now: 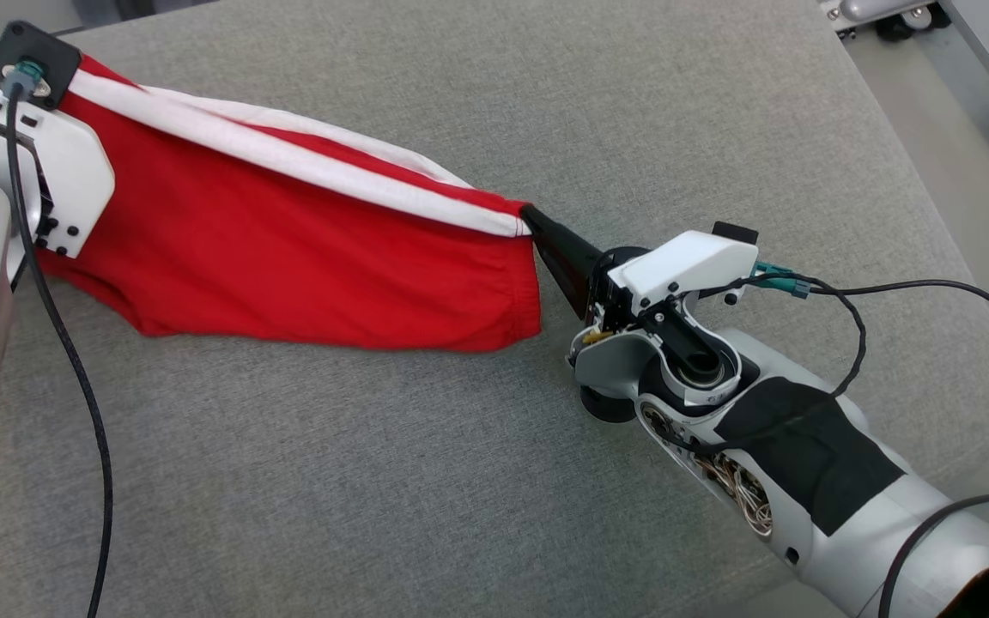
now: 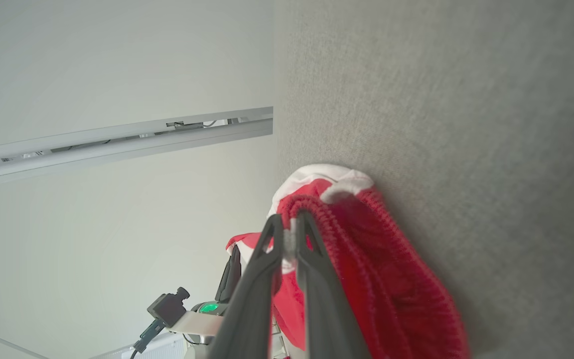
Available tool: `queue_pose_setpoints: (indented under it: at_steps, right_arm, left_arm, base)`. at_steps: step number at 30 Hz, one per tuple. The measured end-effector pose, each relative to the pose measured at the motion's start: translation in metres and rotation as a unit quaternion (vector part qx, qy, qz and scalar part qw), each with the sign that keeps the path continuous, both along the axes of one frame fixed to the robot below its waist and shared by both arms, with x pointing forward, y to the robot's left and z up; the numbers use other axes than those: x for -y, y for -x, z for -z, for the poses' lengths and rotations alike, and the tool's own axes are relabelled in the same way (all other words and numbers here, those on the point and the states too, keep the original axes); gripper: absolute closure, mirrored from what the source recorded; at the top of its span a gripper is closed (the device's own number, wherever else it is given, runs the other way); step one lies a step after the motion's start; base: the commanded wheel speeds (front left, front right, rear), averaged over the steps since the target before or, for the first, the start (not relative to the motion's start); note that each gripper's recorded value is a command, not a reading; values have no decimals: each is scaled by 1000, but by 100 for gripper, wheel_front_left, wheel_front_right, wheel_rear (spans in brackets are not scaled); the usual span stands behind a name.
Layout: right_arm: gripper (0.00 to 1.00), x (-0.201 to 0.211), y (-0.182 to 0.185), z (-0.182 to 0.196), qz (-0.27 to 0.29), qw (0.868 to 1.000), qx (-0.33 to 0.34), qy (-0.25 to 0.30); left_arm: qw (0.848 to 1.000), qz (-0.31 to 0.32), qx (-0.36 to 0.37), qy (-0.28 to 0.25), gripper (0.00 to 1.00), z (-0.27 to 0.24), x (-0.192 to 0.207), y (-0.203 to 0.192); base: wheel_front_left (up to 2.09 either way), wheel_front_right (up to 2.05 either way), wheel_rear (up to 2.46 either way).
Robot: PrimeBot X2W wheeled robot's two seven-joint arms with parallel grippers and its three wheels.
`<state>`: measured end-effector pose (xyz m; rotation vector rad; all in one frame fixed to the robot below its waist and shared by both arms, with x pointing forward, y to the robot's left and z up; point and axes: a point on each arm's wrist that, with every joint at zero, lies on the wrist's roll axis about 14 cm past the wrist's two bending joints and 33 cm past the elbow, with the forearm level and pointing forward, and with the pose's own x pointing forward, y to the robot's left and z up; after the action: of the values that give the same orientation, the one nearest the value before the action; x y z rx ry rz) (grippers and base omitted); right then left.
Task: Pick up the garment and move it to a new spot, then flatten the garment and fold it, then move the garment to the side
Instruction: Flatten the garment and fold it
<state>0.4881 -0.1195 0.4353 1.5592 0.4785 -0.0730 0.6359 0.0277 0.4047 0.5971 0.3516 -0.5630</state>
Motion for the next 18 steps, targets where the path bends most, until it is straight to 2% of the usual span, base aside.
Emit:
queue_pose_setpoints:
  at_steps: [8,14,15,16,17,18]
  right_arm:
    - [100,17,-2,7,44,999,-15,-3]
    - [100,21,-6,11,52,998,-21,-1]
    - [88,19,-6,13,49,999,-24,-1]
    - [9,17,-5,16,45,999,-26,-1]
    - [0,16,-5,17,42,999,-28,1]
    - [0,14,-6,18,38,999,-28,3]
  left_arm:
    - [1000,3,1,-4,100,7,7,-8]
    - [1000,3,-9,-11,100,20,8,-9]
    - [1000,3,-11,-11,100,22,8,-9]
    - [1000,3,-12,-10,96,23,9,-9]
    - [1000,2,-13,-10,60,24,9,-10]
    - [1000,-2,-12,-9,16,25,8,-10]
  base:
    - [0,0,0]
    - [0,0,0]
    - [0,0,0]
    - [0,0,0]
    - [0,0,0]
    - [0,0,0]
